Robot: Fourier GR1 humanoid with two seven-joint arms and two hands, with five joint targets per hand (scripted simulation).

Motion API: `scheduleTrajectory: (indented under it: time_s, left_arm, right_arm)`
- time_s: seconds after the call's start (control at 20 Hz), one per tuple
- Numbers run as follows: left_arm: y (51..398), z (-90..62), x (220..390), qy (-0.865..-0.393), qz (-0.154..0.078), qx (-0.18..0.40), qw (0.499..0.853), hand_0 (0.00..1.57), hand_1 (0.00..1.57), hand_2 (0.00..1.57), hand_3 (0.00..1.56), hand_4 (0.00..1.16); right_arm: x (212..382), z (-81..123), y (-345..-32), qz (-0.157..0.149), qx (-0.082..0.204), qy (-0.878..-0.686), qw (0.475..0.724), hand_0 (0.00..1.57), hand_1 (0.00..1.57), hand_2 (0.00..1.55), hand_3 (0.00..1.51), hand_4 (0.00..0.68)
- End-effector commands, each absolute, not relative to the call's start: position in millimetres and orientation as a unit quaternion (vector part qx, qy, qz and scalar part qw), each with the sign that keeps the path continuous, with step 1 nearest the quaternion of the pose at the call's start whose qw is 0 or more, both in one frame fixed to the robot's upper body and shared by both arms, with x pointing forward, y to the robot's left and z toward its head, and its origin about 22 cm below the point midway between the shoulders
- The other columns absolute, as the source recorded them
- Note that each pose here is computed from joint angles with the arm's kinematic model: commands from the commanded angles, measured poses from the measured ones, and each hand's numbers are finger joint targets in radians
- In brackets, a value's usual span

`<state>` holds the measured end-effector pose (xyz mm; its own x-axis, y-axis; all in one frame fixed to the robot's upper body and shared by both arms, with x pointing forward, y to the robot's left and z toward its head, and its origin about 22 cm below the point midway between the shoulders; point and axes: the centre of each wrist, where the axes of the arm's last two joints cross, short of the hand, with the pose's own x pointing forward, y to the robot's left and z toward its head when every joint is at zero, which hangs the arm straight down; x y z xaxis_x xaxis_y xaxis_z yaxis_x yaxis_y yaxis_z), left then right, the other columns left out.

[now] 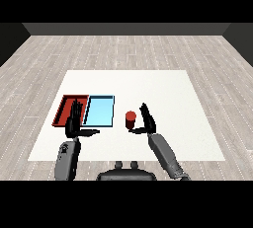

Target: Pick the red can and put it in the red box

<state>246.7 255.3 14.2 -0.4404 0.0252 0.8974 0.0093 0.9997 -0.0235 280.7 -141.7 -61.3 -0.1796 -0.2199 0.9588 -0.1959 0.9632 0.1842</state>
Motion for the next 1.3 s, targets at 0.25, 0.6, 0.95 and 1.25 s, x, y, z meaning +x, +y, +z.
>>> scheduleTrajectory:
  time_s: [0.25,0.6,0.95,1.25]
  left_arm:
    - [256.0,5.7,245.2,-0.850,0.001,-0.010,0.526,0.00,0.00,0.00,0.00,0.00]
    - [250.1,13.7,262.7,-0.852,0.005,-0.011,0.524,0.00,0.00,0.00,0.00,0.00]
    - [253.2,28.0,263.4,-0.849,-0.002,-0.011,0.528,0.00,0.00,0.00,0.00,0.00]
    - [248.9,8.9,236.3,-0.851,0.001,0.000,0.524,0.00,0.00,0.00,0.00,0.00]
  right_arm:
    - [289.5,-65.8,-119.0,-0.018,0.129,-0.767,0.628,0.00,0.00,0.00,0.00,0.000]
    - [299.6,-64.7,-112.8,-0.015,0.145,-0.760,0.633,0.00,0.00,0.00,0.00,0.000]
    - [290.3,-61.1,-108.1,-0.015,0.164,-0.760,0.629,0.00,0.00,0.00,0.00,0.000]
    - [290.7,-56.9,-80.0,-0.018,0.181,-0.747,0.640,0.00,0.00,0.00,0.00,0.000]
